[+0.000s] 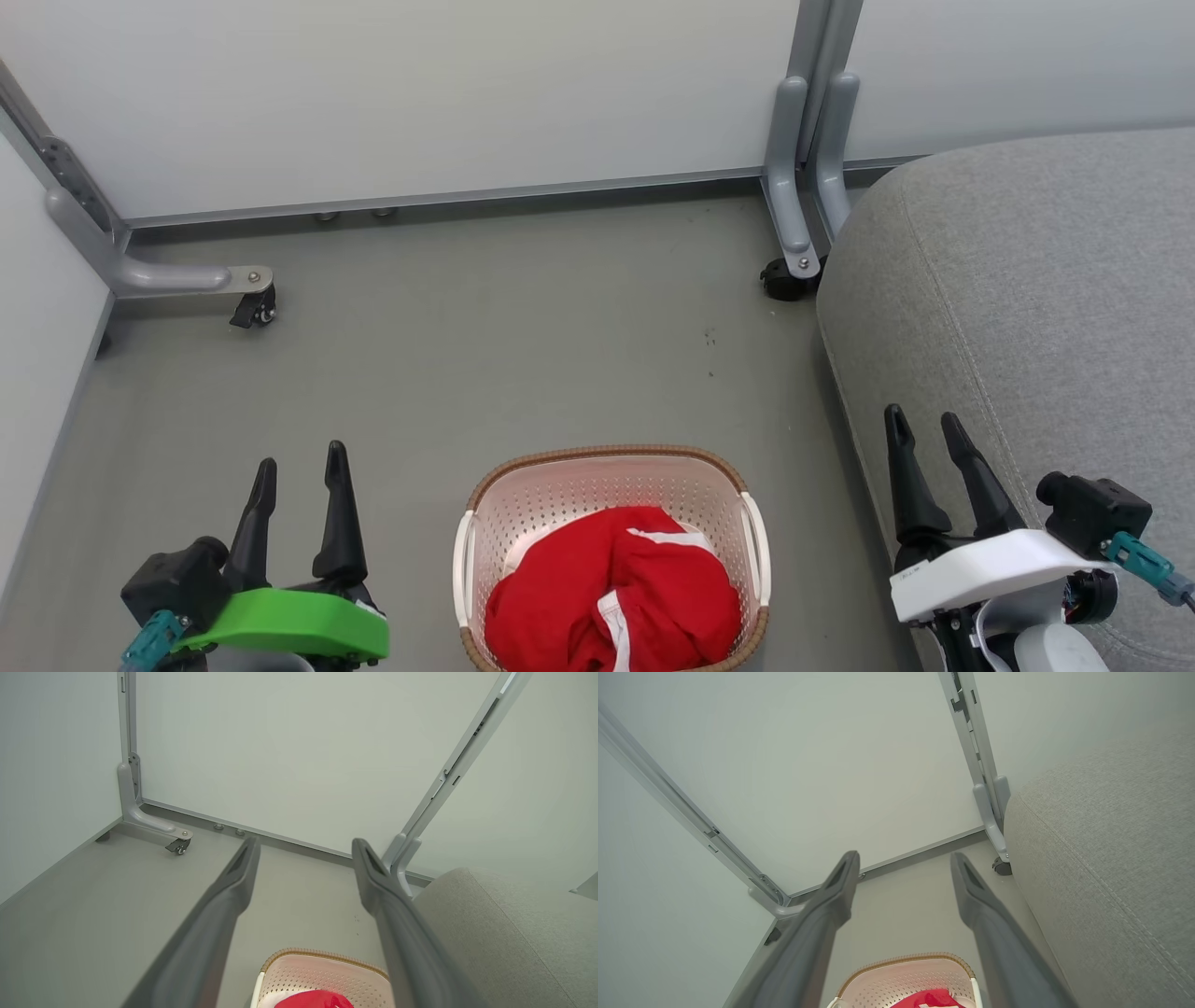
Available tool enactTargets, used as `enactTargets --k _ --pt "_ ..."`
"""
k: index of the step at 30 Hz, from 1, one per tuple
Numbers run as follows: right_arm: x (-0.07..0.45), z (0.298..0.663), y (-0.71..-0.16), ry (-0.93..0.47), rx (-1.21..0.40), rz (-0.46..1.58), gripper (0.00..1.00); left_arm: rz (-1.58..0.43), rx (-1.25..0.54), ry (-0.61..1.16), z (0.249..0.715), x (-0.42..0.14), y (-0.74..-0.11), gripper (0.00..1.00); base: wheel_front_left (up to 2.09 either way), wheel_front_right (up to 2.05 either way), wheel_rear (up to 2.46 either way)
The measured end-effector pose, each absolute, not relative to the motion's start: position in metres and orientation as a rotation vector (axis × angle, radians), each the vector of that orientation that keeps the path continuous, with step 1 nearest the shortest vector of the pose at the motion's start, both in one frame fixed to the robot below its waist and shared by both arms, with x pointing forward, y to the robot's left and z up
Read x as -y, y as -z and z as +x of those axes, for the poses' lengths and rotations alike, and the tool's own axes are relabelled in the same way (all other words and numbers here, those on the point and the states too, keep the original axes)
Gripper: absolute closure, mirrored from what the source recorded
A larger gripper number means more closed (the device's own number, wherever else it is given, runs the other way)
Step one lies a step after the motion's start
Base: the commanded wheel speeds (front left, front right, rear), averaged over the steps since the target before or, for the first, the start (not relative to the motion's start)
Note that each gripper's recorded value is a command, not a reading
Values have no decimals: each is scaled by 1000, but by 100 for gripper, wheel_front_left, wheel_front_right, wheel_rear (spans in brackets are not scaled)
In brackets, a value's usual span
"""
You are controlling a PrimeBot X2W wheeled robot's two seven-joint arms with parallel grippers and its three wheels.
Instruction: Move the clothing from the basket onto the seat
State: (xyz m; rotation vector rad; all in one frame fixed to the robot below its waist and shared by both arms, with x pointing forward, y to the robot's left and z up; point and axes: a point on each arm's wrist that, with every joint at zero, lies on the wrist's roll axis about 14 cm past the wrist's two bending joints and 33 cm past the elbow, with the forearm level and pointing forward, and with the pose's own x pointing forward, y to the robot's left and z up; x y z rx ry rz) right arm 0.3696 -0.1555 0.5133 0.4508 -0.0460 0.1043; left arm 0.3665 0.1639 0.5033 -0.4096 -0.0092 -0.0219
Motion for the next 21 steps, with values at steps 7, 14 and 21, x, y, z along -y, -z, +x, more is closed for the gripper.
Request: enactTargets --k 7,14,21 --pt "152 369 -517 -119 65 387 0 -339 33 41 366 -160 -508 0 0 0 0" --pt "149 367 -520 -135 81 339 0 -273 51 49 365 -159 -511 0 0 0 0" --pt "143 366 -523 -156 99 272 0 -211 67 51 363 -159 -512 0 0 0 0"
